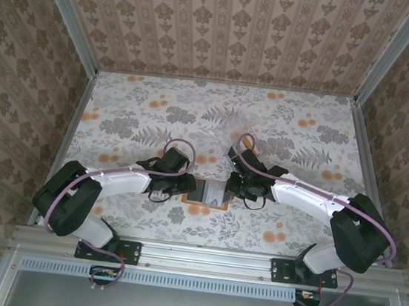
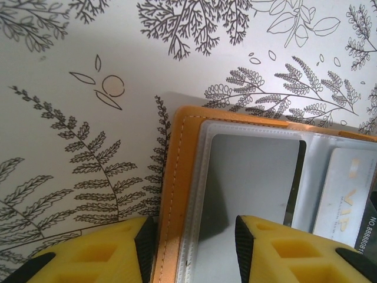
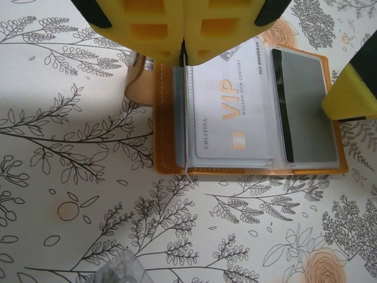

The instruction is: Put the credit cards into the card holder

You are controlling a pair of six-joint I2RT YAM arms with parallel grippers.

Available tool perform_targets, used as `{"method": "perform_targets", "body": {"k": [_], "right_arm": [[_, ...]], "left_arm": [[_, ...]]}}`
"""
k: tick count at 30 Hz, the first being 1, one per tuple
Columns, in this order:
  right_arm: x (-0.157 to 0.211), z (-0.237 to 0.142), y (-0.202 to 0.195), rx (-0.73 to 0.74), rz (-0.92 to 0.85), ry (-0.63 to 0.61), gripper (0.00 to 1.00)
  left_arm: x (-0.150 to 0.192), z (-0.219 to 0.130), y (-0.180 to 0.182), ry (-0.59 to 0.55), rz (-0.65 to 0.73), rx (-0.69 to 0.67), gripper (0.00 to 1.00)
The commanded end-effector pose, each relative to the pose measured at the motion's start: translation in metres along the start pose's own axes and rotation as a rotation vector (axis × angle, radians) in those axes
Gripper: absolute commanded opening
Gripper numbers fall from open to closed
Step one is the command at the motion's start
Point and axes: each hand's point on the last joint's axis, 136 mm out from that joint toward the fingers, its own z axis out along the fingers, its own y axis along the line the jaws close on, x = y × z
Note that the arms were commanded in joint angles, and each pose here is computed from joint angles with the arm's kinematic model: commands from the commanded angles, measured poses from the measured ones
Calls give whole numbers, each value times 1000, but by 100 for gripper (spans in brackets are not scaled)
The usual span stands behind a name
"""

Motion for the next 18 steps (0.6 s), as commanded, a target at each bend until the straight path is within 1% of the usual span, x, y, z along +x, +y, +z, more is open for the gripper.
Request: {"method": "perform_targets", "body": {"k": [1, 10, 18], "right_arm": [[-6, -10, 18, -65, 9, -17, 1], [-11, -24, 24, -101, 11, -49, 1], [-13, -27, 32, -130, 4, -50, 1]], "left_arm": [[1, 4, -10, 19, 24, 26, 42], [2, 4, -13, 20, 25, 34, 41], [2, 5, -16, 19, 23, 45, 40]]}}
